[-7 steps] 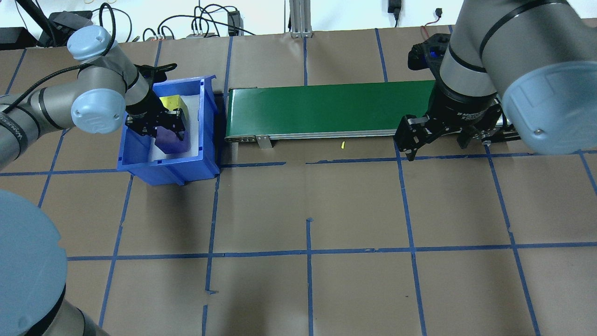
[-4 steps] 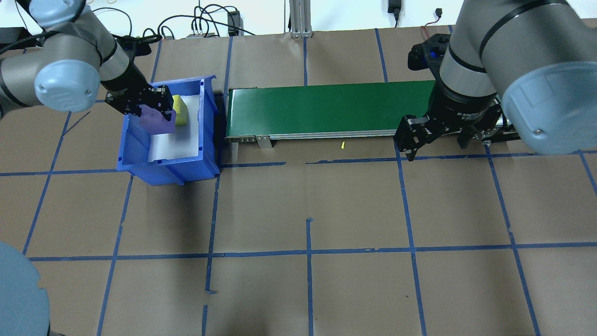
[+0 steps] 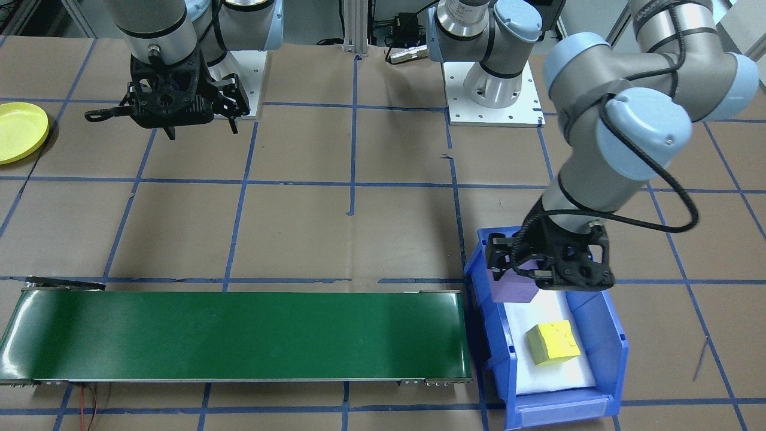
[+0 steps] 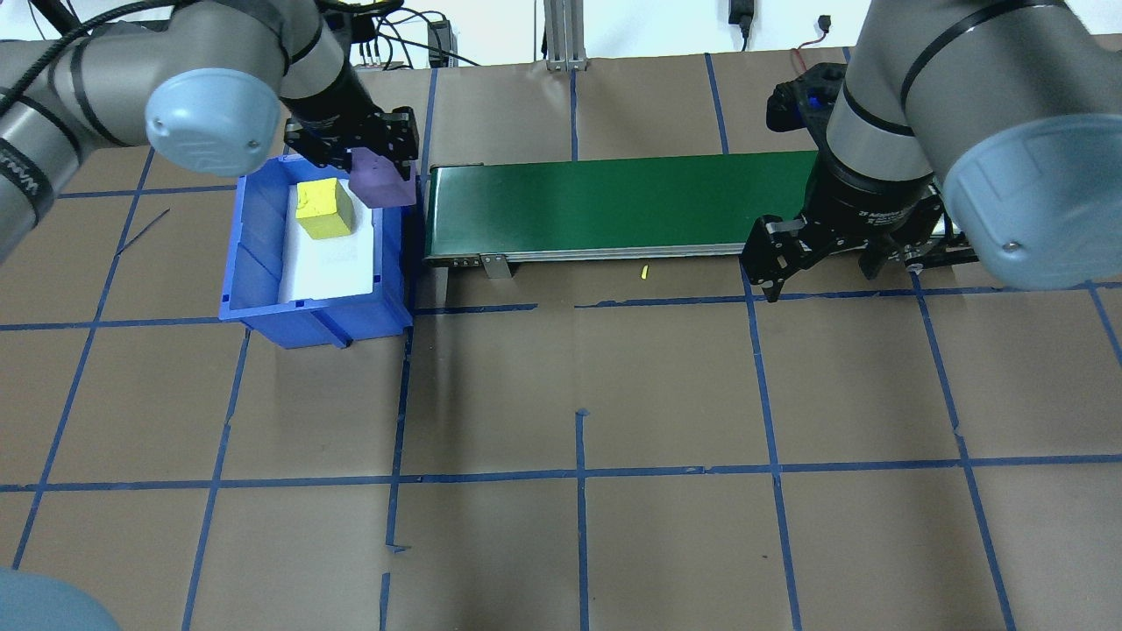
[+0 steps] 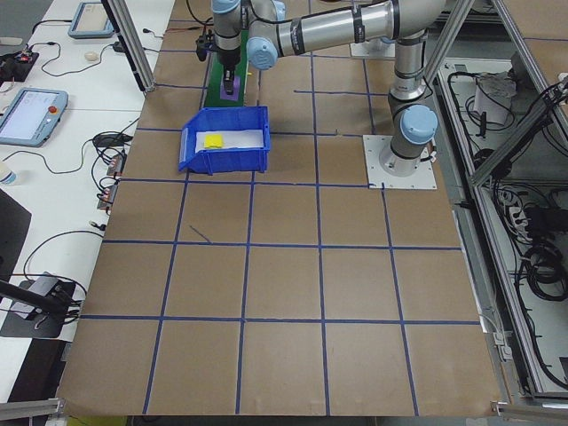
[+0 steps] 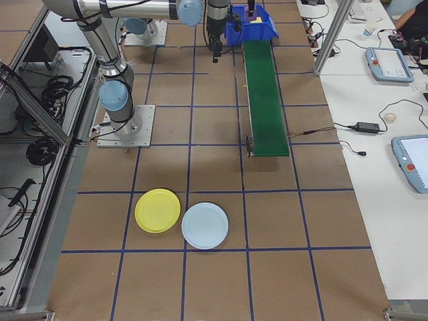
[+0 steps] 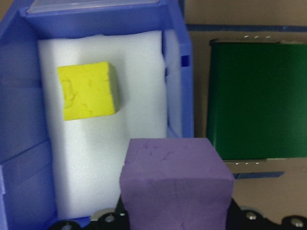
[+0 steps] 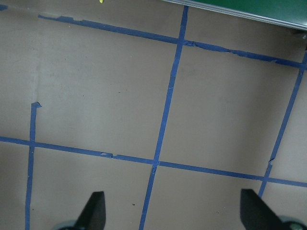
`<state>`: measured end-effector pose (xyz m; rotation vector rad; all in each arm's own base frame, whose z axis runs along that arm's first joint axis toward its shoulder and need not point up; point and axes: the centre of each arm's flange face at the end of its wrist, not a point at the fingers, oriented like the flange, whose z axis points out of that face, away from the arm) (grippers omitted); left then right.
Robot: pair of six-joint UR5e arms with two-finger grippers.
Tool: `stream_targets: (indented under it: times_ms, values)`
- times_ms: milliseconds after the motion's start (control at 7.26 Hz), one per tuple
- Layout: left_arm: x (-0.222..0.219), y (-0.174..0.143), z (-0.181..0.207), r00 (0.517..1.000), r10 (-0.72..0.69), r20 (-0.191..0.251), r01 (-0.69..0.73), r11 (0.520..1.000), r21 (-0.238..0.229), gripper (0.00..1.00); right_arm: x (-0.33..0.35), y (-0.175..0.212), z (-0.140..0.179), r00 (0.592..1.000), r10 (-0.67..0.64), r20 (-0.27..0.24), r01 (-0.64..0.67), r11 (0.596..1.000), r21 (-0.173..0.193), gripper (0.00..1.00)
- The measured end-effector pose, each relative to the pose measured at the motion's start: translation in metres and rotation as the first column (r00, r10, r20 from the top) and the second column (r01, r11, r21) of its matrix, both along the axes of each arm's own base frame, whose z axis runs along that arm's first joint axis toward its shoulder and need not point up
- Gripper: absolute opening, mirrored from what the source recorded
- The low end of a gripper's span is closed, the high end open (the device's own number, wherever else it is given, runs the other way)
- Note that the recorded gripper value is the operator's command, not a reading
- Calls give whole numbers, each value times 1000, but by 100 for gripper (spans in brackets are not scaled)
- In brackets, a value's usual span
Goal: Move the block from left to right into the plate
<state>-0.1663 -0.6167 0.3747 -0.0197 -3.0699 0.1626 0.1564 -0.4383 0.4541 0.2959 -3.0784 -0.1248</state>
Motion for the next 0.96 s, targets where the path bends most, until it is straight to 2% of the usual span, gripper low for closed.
stream_targets:
  times_ms: [138,276,413,551,827,964]
  values:
    - [-25,-7,-18,1000,-15,-3,15,1000,-20,42,0,0,0,1000,0,0,0,1000,0,100]
    - [-39,-18,-42,1000,-22,-6,22,999,-38,57,0,0,0,1000,0,0,0,1000,0,100]
    - [-44,-25,-64,1000,-25,-6,25,999,-40,82,0,0,0,1000,-1,0,1,1000,0,100]
    - [-46,-27,-78,1000,-24,-5,24,999,-33,97,-1,0,0,1000,-1,0,1,1000,1,100]
    - [-47,-29,-83,1000,5,-11,-5,999,-32,98,-1,-1,-1,1000,-2,0,2,1000,2,100]
    - [-47,-29,-71,1000,13,-12,-14,999,-48,100,-1,-1,-1,1000,-1,0,1,1000,2,100]
